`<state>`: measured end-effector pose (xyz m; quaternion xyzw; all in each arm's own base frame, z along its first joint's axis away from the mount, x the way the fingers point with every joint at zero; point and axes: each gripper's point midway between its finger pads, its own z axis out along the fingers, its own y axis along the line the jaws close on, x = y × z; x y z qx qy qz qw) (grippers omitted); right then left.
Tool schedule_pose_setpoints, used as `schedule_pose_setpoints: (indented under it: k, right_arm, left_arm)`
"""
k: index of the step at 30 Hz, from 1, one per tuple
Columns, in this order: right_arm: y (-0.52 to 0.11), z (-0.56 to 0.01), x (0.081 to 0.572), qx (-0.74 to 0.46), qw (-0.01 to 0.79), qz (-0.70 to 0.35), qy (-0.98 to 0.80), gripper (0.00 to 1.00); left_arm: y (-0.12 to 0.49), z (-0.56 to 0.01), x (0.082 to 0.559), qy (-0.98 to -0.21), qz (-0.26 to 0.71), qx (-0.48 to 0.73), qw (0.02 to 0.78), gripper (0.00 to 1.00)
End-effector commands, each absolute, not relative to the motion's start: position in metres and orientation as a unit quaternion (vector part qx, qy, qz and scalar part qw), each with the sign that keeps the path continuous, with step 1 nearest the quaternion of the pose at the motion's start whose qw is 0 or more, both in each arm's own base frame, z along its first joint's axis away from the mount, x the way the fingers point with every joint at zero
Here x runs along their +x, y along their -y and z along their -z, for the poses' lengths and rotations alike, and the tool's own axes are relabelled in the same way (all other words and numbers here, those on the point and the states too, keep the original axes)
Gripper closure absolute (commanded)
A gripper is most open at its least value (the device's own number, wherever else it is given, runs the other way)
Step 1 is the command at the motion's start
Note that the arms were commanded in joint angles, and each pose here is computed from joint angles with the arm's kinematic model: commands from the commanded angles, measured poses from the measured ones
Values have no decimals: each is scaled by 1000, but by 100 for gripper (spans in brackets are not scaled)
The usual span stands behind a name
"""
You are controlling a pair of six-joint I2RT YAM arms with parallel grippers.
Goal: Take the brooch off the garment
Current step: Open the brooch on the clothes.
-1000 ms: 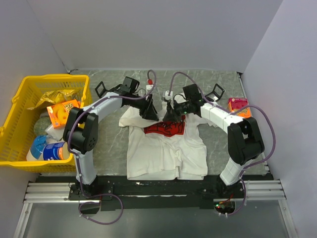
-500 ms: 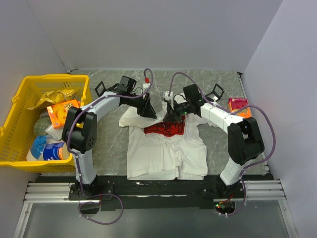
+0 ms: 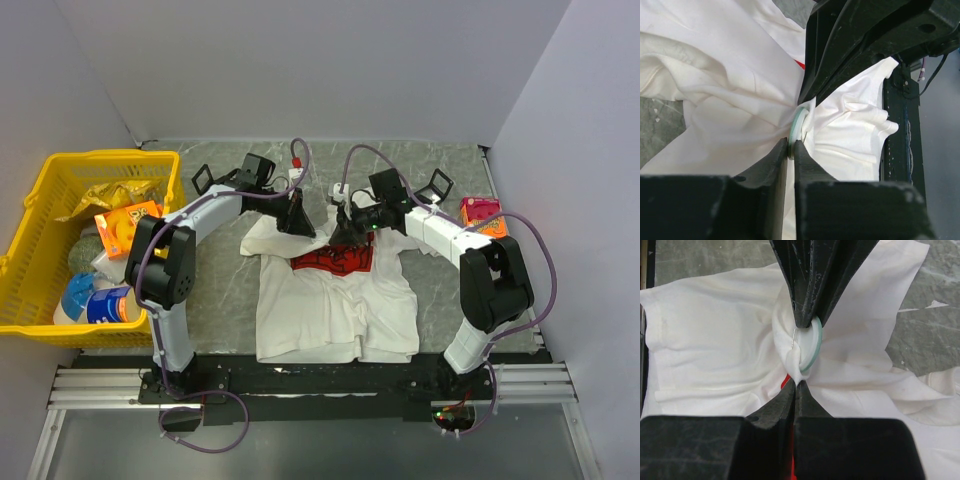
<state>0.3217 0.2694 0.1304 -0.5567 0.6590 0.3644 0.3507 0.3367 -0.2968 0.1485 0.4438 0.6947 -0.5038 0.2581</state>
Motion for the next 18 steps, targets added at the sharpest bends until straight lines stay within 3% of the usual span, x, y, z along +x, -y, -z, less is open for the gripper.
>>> schedule_pose_setpoints:
  k: [1, 8, 11, 18]
  right_arm:
    - [-277, -148, 328, -565, 368, -366, -642, 100]
    - [-277, -148, 328, -564, 365, -368, -643, 100]
    - [-277, -149, 328, -566, 363, -368, -642, 93]
    - [-276, -155, 322, -571, 353, -381, -635, 64]
  left_arm:
    - [300, -163, 335, -673, 510, 458, 278, 91]
    - [300, -162, 335, -672, 513, 457, 277, 99]
    - [300, -163, 335, -670, 513, 458, 278, 99]
    - [299, -163, 337, -674, 514, 451, 280, 99]
